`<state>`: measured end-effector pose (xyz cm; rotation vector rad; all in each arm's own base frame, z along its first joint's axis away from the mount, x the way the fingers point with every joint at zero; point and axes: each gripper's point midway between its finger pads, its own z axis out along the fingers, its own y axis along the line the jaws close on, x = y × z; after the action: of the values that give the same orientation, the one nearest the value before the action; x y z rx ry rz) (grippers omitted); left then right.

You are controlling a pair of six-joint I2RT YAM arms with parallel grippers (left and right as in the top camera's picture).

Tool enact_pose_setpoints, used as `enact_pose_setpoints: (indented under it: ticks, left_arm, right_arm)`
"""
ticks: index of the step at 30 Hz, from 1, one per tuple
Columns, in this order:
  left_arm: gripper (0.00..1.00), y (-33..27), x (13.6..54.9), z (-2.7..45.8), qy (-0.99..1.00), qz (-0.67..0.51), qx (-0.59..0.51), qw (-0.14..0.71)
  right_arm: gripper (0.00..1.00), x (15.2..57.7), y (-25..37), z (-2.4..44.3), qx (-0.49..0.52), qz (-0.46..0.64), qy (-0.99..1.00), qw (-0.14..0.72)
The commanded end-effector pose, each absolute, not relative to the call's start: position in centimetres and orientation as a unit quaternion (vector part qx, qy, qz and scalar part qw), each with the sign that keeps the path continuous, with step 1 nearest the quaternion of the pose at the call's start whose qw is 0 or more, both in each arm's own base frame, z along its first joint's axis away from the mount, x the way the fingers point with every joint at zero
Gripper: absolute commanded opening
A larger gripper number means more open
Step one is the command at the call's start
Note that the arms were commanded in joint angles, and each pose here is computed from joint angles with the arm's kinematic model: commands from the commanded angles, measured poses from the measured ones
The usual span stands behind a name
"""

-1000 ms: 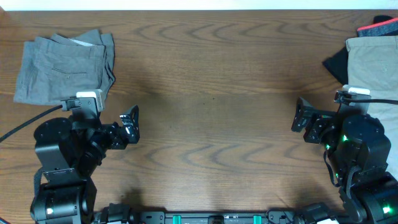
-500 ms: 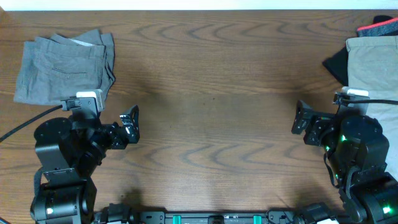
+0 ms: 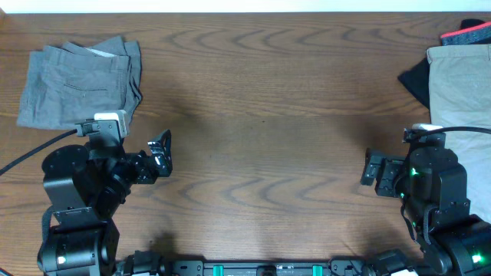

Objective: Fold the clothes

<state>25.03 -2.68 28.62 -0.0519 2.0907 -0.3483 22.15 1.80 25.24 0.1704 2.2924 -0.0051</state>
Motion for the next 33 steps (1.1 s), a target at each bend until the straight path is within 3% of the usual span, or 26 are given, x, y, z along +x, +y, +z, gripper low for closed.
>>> enact_pose_setpoints:
  ticks: [1, 7, 22, 33]
  left_arm:
    - [0.98, -2.6, 25.1, 28.5, 0.861, -0.144, -0.027, 0.487]
    - [0.98, -2.6, 25.1, 28.5, 0.861, -0.144, -0.027, 0.487]
    - [0.98, -2.6, 25.1, 28.5, 0.861, -0.144, -0.027, 0.487]
    - [0.98, -2.6, 25.1, 28.5, 0.861, -0.144, -0.027, 0.487]
  right_arm:
    - [0.99, 22.2, 1.6, 25.4, 0.076, -0.007, 0.906, 0.416]
    - [0.99, 22.9, 0.6, 24.9, 0.106, 0.004, 0.884, 0.455]
    - [0.99, 24.9, 1.5, 14.7, 0.072, 0.092, 0.805, 0.582]
    - [0.99, 25.2, 0.9, 14.5, 0.079, 0.102, 0.747, 0.652]
